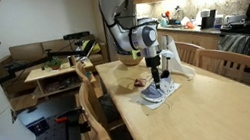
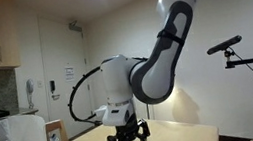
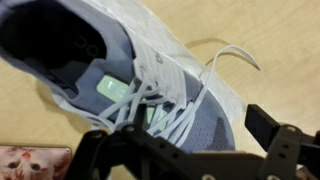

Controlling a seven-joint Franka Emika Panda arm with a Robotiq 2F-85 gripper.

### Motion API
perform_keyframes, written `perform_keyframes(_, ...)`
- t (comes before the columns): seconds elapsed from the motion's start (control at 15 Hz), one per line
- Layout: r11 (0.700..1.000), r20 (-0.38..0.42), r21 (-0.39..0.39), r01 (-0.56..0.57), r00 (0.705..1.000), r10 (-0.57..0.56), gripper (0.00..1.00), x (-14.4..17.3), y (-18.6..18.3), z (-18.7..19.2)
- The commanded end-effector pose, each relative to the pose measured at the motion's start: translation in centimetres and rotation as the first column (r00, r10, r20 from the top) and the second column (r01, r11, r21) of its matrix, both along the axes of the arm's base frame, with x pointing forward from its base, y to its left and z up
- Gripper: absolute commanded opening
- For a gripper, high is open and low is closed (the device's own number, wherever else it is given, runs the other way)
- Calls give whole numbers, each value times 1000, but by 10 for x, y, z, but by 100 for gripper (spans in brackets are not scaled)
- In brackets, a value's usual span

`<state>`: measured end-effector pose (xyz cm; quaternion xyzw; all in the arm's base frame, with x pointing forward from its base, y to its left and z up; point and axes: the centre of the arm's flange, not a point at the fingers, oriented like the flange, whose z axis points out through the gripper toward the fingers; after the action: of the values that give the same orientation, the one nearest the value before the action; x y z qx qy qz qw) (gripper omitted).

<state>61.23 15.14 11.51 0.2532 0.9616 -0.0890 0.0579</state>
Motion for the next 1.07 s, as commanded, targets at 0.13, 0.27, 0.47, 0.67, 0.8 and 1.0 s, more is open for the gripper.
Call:
perform_keyframes(0.13, 996, 176, 3, 94, 980, -93, 100, -37, 0, 12)
perform_keyframes(0.27, 985, 250, 49, 168, 952, -175, 100, -35, -5, 13)
perform_keyframes(0.47, 959, 355, 118, 256, 891, -282, 100, -38, -15, 21)
perform_keyframes(0.67, 939, 407, 147, 311, 846, -345, 100, -38, -26, 27)
perform_keyframes(0.8, 930, 418, 153, 333, 831, -366, 100, -40, -28, 27)
perform_keyframes(1.0, 927, 420, 129, 352, 828, -373, 100, -42, -29, 22)
